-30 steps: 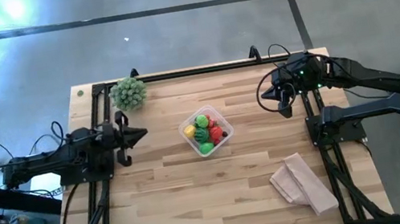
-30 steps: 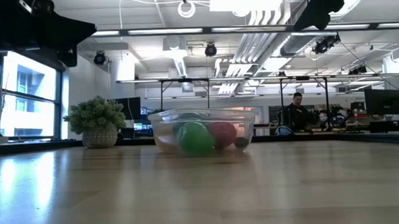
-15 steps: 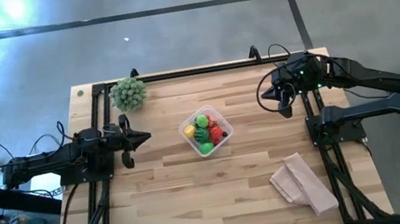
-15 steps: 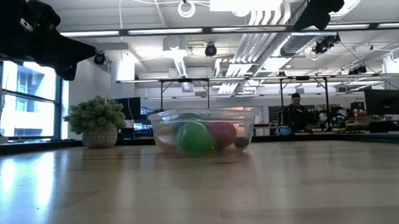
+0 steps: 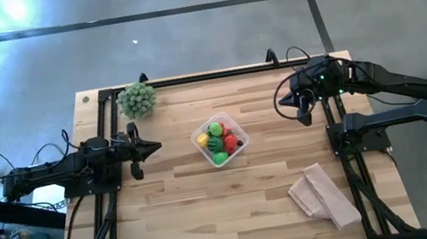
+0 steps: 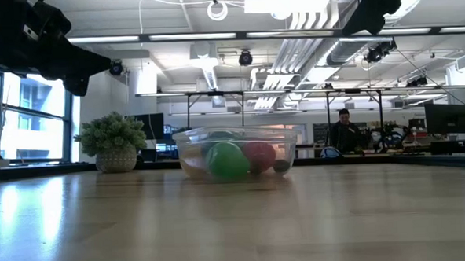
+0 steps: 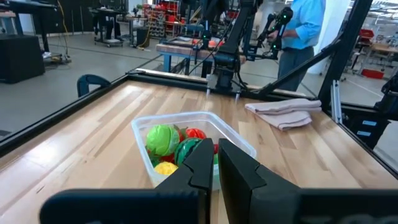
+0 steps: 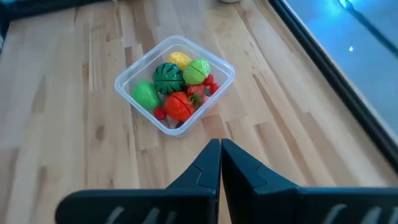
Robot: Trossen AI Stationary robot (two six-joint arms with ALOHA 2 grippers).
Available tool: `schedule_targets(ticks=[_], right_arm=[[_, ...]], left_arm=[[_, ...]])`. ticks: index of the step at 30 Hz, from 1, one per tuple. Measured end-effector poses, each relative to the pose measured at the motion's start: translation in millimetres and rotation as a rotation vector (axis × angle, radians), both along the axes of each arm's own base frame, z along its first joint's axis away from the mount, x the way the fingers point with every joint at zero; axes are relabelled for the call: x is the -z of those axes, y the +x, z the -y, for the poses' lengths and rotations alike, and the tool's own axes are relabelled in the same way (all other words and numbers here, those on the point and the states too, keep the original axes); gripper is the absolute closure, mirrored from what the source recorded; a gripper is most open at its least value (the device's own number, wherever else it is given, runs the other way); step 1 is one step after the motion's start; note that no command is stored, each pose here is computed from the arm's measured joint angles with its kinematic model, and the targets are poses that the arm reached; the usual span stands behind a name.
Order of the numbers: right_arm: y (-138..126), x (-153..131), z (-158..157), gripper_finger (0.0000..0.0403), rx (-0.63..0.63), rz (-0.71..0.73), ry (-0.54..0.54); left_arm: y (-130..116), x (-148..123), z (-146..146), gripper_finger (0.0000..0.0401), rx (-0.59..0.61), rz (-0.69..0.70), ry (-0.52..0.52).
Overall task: Pick and placing Produce into tupperware
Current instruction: Return to Home Position
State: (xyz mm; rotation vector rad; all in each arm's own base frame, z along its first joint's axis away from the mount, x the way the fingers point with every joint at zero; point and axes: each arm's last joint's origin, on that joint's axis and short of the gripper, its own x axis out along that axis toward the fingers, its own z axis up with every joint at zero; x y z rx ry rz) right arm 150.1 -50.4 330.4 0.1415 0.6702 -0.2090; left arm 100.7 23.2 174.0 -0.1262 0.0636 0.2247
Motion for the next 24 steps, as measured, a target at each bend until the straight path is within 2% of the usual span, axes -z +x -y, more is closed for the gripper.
schedule_targets(ticks=[5,7,14,18,21,24], right_arm=[[2,-3,1,0.0399,0.093,0.056,0.104],[5,-7,2,0.0399,0.11,0.118,0.108],[18,-41,8,0.0399,0.115,0.481,-0.032],[18,-59,8,0.0399,0.101,0.649,-0.072],[10,-71,4,0.0399,0.059,0.743,-0.096],[-9,-87,-3,0.0399,0.035,0.778,-0.153]], left_arm=[[0,0,0,0.0387,0.0,0.0,0.0],[0,0,0,0.0387,0.0,0.0,0.0],[0,0,0,0.0387,0.0,0.0,0.0],[0,0,0,0.0387,0.0,0.0,0.0],[0,0,0,0.0387,0.0,0.0,0.0],[0,0,0,0.0387,0.0,0.001,0.0]])
